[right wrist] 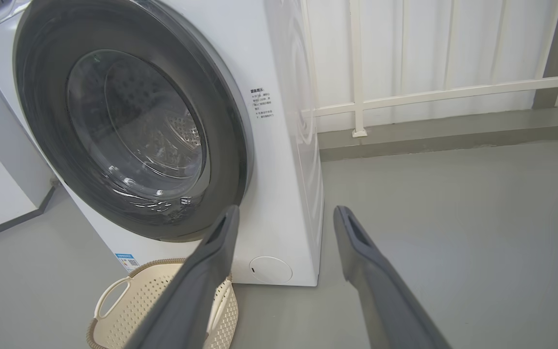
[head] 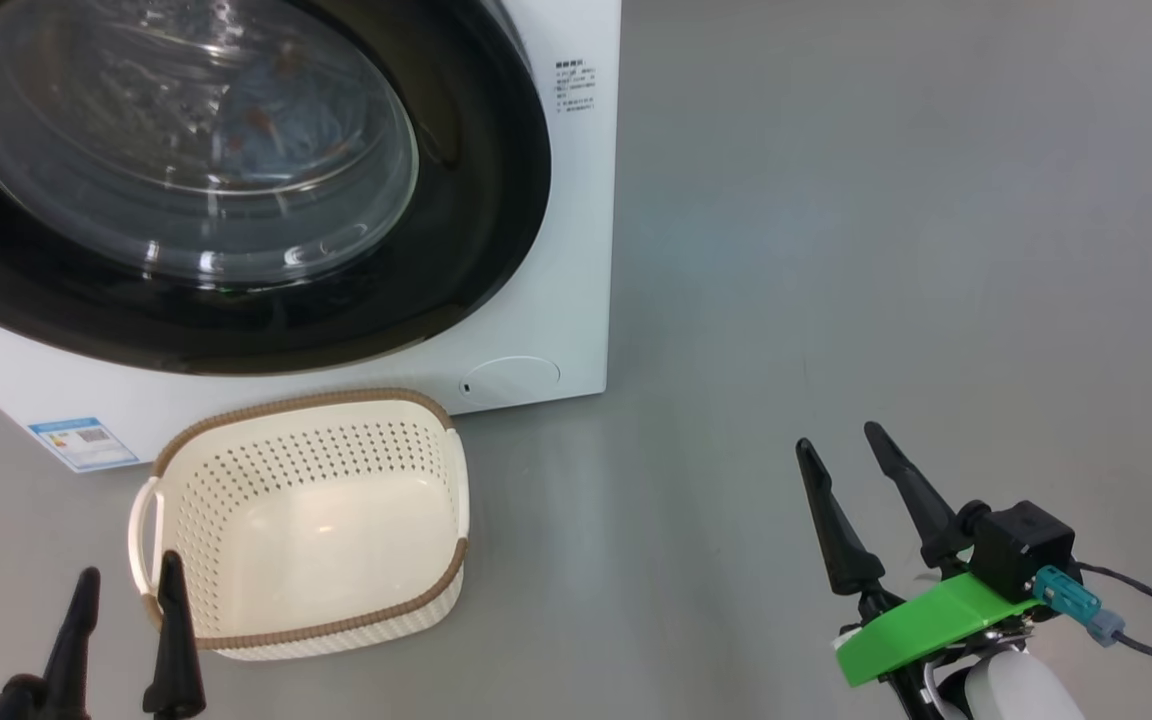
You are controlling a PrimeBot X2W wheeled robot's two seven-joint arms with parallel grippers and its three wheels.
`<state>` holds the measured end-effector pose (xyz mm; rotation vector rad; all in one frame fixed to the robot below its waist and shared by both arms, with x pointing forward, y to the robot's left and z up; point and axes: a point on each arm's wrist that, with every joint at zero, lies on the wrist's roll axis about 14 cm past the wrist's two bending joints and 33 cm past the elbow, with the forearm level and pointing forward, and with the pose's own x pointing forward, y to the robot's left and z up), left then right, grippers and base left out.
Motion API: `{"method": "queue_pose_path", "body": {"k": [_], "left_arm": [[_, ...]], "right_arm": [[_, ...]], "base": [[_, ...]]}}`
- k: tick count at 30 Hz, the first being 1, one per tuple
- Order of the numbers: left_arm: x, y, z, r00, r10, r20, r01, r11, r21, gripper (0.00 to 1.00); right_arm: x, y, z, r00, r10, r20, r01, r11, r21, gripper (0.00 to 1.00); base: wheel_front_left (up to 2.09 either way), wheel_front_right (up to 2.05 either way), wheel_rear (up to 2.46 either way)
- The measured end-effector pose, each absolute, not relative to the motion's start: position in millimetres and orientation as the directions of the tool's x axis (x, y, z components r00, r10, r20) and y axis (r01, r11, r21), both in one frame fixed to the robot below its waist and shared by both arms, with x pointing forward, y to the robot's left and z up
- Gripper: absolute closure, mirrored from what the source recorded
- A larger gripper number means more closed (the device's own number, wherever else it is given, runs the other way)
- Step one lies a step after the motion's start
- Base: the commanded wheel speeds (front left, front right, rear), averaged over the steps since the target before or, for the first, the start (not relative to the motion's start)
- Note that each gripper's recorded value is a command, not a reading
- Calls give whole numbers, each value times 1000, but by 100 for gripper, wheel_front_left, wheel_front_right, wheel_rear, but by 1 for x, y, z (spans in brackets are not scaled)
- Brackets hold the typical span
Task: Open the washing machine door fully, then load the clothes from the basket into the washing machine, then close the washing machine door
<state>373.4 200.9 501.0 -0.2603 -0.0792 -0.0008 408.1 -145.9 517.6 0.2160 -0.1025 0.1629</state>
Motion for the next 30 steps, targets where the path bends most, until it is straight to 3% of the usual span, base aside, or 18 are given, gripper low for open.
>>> {"method": "queue_pose_path", "body": {"k": [30], "left_arm": [[341, 211, 496, 997, 50, 55, -38, 977, -209, 0]], "right_arm": [[382, -167, 514, 990, 91, 105, -106, 984, 141, 0]], "base": [[0, 0, 0]]}}
